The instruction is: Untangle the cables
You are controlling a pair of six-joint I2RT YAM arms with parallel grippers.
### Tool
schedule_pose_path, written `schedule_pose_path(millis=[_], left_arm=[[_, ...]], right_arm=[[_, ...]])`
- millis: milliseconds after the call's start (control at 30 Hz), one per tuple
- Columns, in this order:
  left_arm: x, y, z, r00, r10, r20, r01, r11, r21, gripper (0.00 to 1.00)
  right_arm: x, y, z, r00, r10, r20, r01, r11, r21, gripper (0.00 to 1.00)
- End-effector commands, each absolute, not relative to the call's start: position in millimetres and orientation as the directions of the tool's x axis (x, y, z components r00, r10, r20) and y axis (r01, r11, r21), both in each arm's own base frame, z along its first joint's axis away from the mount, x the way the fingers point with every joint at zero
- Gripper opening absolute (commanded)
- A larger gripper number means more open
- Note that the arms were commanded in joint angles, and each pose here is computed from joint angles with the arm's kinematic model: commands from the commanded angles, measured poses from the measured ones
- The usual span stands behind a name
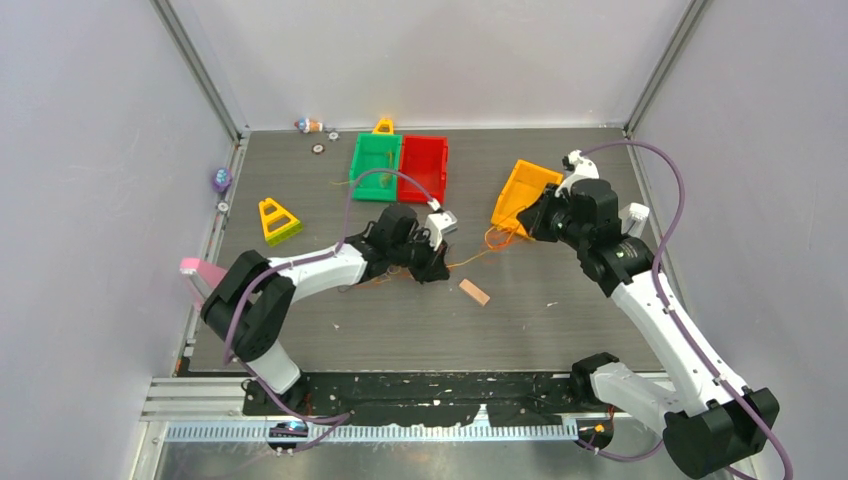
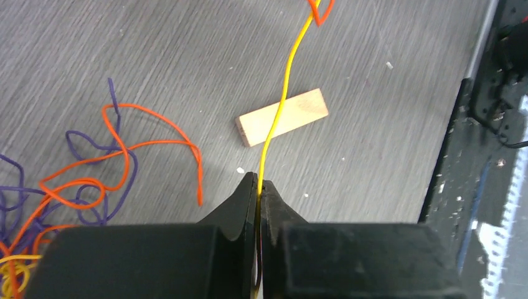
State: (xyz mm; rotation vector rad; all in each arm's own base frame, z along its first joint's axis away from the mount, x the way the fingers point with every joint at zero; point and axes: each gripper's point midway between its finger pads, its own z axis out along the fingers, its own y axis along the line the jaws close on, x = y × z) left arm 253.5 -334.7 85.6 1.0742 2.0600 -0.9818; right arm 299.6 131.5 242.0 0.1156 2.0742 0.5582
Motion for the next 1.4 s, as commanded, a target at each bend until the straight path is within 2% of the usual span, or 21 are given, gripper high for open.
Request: schedule_pose_path(millis=[0, 67, 167, 267, 367, 467, 667, 933, 1167, 1300, 1367], left_arm=[[273.5, -328.7, 103.7, -0.442, 0.390, -0.808, 0.856, 0.452, -0.250, 0.00], [288.6, -313.9, 108.8, -0.481, 0.308, -0.821, 0.808, 0.520, -0.278, 0.00], [316.9, -272.0, 111.8, -0.586, 0.080, -0.807, 0.663, 0.620, -0.419, 0.00], [342.6, -216.9, 99.4, -0.645, -0.113, -0.756, 0.461, 0.731, -0.503, 0.00], [352.7, -174.2, 83.2, -0.662, -0.205, -0.721, 0.287, 0.819, -0.496, 0.00], [353.9, -158.1, 82.4, -0.637, -0.237, -0.733, 0.223, 0.854, -0.470, 0.00], [353.2, -138.0, 81.1, -0.615, -0.258, -0.745, 0.136, 0.896, -0.423, 0.00], [350.9, -82.7, 72.6, -0.547, -0.375, -0.748, -0.141, 0.923, -0.359, 0.00], [338.6, -43.4, 71.5, -0.466, -0.459, -0.756, -0.370, 0.878, -0.305, 0.00], [338.0, -41.0, 74.1, -0.444, -0.471, -0.762, -0.381, 0.869, -0.316, 0.00], [338.9, -43.9, 74.3, -0.449, -0.470, -0.760, -0.367, 0.873, -0.322, 0.00]], right_arm=[[306.4, 119.8, 262.4, -0.488, 0.321, -0.812, -0.094, 0.906, 0.414, 0.05], [307.0, 103.6, 261.4, -0.467, 0.326, -0.822, -0.017, 0.926, 0.377, 0.05], [304.4, 61.7, 261.6, -0.398, 0.346, -0.849, 0.181, 0.938, 0.297, 0.05], [292.1, 19.2, 258.8, -0.341, 0.351, -0.872, 0.371, 0.903, 0.218, 0.05], [277.2, -10.7, 259.7, -0.280, 0.375, -0.884, 0.496, 0.845, 0.201, 0.05], [264.3, -31.0, 265.6, -0.203, 0.388, -0.899, 0.567, 0.795, 0.215, 0.05], [269.7, -26.4, 281.9, -0.167, 0.374, -0.912, 0.506, 0.827, 0.246, 0.05], [261.5, -51.1, 338.8, -0.055, 0.321, -0.946, 0.576, 0.784, 0.233, 0.05], [233.8, -82.3, 357.7, 0.042, 0.305, -0.952, 0.707, 0.664, 0.244, 0.05], [240.8, -74.2, 362.2, 0.045, 0.304, -0.951, 0.655, 0.710, 0.258, 0.05], [255.8, -54.1, 360.1, -0.001, 0.309, -0.951, 0.552, 0.793, 0.257, 0.05]])
